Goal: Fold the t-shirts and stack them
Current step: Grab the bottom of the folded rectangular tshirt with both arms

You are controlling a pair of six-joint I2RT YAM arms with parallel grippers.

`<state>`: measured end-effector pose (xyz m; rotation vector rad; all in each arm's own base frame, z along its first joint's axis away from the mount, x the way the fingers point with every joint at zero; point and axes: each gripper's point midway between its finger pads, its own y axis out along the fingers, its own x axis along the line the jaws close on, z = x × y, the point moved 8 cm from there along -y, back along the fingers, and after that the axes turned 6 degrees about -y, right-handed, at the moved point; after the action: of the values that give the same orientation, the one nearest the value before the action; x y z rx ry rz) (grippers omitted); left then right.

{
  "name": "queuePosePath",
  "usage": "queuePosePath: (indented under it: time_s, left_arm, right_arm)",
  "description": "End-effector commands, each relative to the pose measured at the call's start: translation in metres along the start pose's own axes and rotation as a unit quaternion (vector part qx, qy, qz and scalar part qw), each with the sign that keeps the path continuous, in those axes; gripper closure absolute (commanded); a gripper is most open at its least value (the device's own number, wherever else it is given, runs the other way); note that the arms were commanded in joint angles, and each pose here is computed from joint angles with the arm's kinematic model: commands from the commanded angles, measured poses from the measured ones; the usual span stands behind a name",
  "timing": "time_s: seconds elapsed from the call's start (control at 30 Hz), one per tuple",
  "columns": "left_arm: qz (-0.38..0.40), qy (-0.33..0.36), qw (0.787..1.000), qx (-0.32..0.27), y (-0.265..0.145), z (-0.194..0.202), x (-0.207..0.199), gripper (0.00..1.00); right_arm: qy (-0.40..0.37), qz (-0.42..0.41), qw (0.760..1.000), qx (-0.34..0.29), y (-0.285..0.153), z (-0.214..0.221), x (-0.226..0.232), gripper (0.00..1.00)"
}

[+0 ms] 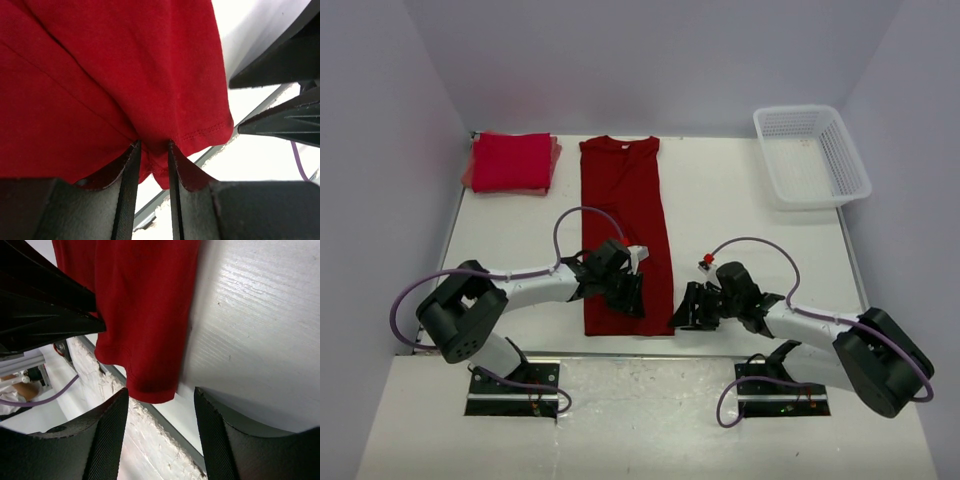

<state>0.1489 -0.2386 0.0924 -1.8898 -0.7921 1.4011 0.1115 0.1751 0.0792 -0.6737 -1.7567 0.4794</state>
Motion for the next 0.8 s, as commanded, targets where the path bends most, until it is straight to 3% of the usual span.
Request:
queuePosePath:
  time_s: [0.0,0.2,0.6,0.77]
  left_arm:
    - [0.002,0.002,1.0,-0.03,-0.001,-0.012,-0.008,0.7]
    - [0.0,0.004,0.999,-0.033,-0.004,-0.012,-0.009,0.7]
    - [-0.013,-0.003,0.999,-0.029,-0.004,0.0,0.002,0.72]
    - [-0.015,-0.012,0.999,-0.028,-0.008,0.009,0.008,0.79]
  right_arm:
    - [0.003,-0.02,1.0,0.006,0.004,0.003,0.001,0.44]
    - [0.007,-0.026,0.999,0.022,0.012,0.007,0.002,0.54]
    - [0.014,-0.02,0.999,0.026,0.014,0.008,0.0,1.0]
    - [0.012,-0.011,1.0,0.021,0.012,0.008,0.001,1.0]
